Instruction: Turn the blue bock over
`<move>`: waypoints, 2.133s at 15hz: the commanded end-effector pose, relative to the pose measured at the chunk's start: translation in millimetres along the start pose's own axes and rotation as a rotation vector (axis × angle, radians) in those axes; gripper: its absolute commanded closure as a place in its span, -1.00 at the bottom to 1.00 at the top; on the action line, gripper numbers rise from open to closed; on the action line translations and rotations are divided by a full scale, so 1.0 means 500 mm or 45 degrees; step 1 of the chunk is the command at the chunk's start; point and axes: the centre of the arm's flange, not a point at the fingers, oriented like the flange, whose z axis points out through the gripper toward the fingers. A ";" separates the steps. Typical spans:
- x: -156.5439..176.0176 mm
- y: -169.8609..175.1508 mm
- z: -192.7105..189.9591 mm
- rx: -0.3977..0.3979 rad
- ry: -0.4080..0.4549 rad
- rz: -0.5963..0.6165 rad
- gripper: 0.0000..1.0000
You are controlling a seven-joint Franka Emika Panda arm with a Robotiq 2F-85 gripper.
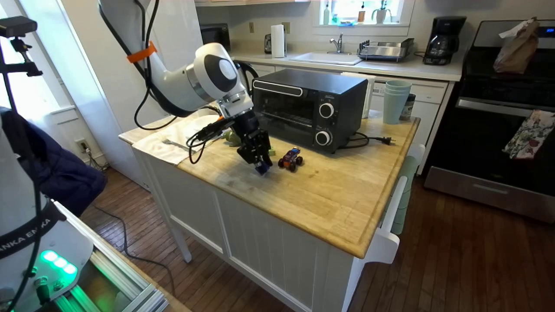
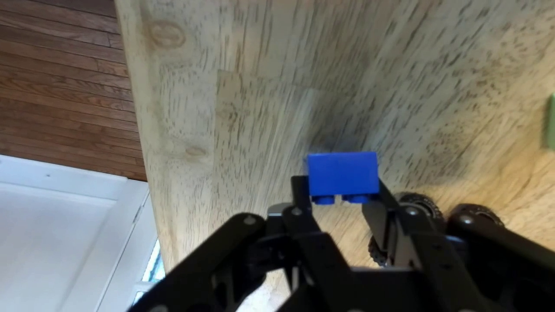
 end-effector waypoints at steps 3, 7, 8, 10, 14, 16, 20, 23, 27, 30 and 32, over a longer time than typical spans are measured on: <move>-0.023 0.014 0.000 0.014 0.013 -0.004 -0.35; -0.021 0.016 -0.010 0.019 -0.018 0.001 -0.99; -0.017 0.018 -0.014 0.021 -0.028 -0.001 -1.00; 0.001 0.021 -0.022 0.024 -0.067 -0.042 -1.00; 0.056 0.029 -0.037 0.045 -0.085 -0.151 -1.00; 0.089 0.036 -0.046 0.069 -0.117 -0.223 -1.00; 0.139 0.050 -0.068 0.117 -0.244 -0.359 -1.00; 0.159 0.061 -0.082 0.152 -0.331 -0.433 -1.00; 0.183 0.071 -0.100 0.188 -0.433 -0.505 -1.00; 0.207 0.082 -0.116 0.194 -0.480 -0.552 -1.00; 0.224 0.089 -0.127 0.202 -0.492 -0.587 -1.00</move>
